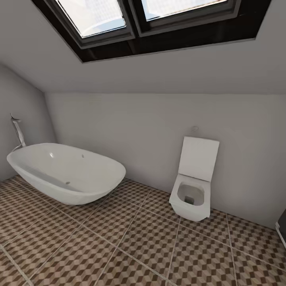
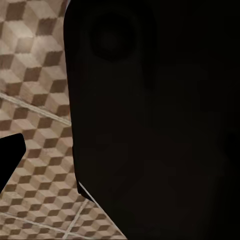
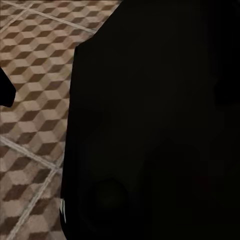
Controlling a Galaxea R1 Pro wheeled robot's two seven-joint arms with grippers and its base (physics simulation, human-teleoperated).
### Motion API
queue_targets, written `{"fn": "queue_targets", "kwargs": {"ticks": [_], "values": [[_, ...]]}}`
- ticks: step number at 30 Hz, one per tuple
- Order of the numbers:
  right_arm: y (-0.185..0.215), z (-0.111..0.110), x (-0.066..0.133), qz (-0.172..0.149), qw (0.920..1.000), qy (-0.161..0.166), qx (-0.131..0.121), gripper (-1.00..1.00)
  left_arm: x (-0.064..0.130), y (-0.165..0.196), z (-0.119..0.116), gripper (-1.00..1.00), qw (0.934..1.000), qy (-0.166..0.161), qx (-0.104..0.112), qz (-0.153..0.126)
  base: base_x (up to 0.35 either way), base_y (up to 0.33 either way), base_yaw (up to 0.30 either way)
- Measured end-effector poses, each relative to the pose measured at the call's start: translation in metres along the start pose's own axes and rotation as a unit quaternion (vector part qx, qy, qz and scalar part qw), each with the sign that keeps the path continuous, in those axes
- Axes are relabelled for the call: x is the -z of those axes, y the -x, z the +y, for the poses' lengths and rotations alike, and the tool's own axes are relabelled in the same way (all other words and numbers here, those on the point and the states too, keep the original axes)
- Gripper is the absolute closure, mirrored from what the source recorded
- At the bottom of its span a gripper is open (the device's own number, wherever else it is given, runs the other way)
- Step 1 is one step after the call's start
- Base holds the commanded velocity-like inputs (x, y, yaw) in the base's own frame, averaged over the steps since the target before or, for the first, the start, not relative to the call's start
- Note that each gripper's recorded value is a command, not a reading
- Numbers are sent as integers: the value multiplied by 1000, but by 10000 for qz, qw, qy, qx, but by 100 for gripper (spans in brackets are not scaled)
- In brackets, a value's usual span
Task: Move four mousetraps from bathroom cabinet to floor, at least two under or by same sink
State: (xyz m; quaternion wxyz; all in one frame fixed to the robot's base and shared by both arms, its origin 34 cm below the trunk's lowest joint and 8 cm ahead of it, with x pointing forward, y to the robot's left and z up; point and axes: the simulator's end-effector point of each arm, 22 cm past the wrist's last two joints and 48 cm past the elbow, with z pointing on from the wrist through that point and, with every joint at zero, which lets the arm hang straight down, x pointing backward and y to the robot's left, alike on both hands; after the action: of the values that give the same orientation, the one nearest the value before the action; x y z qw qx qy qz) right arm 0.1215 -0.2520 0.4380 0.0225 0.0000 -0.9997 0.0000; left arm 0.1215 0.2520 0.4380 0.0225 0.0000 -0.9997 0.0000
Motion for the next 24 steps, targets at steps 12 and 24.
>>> {"fn": "queue_targets", "kwargs": {"ticks": [12, 24], "values": [[25, 11, 1, -281, 9996, 68, -12, -100, 0, -2, 24, -100, 9999, 162, -6, 7, 0, 0, 0], [38, 8, 2, -519, 9986, 33, -27, -100, 1, 11, 30, -100, 9997, 195, 14, -162, 0, 0, 0]]}}
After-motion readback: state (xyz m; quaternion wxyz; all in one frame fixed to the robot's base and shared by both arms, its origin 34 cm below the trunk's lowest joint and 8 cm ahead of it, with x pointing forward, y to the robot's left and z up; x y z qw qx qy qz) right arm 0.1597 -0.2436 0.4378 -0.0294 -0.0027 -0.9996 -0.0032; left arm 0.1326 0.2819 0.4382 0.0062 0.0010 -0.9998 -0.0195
